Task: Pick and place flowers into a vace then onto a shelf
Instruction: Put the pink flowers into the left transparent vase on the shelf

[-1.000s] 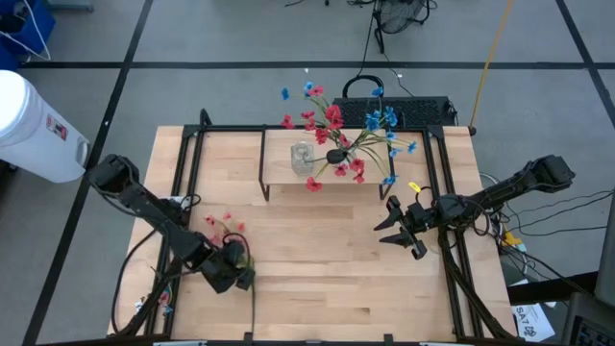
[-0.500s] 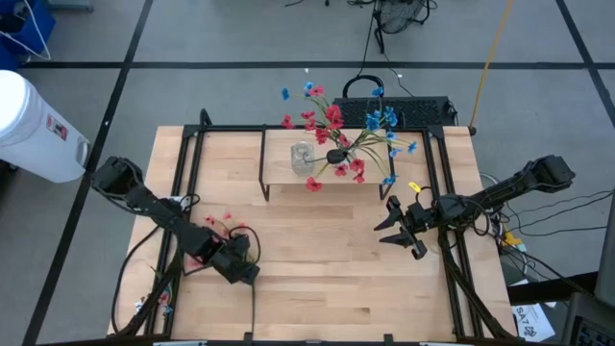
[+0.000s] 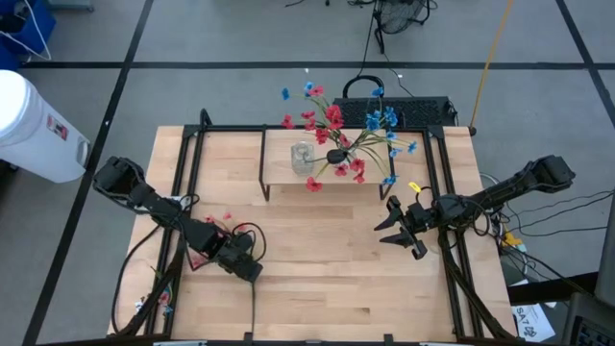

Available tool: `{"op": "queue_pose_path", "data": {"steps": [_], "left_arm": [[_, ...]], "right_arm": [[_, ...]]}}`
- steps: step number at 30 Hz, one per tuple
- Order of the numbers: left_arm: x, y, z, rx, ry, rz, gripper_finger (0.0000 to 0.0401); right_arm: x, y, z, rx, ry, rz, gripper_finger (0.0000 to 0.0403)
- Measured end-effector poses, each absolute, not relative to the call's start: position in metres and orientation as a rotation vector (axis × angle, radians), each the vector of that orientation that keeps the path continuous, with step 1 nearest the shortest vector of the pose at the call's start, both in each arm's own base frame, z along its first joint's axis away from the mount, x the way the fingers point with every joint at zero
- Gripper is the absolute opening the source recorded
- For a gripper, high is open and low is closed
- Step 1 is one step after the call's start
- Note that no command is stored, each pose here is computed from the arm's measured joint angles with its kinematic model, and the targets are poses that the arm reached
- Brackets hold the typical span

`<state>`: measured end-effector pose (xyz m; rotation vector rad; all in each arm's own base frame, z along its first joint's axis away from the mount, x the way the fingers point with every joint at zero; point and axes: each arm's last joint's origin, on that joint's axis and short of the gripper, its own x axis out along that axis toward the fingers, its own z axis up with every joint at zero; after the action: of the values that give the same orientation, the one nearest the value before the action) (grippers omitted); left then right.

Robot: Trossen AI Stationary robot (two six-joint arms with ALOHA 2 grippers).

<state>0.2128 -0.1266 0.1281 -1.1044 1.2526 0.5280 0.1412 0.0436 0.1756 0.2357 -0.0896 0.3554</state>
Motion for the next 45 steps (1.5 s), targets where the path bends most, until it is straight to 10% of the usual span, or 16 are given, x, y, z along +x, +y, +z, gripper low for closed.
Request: {"op": "queue_pose_path", "data": {"steps": [19, 45], "left_arm": [[0.214, -0.139, 0.136, -0.993, 1.198, 0.551, 0.0165], [0.238, -0.148, 0.122, -0.658, 1.322, 0.519, 0.0167]], "right_arm": [[0.141, 0.044, 0.176, 0.236, -0.089, 0.355, 0.015], [0.141, 0.044, 0.176, 0.236, -0.089, 0.356, 0.015]]}}
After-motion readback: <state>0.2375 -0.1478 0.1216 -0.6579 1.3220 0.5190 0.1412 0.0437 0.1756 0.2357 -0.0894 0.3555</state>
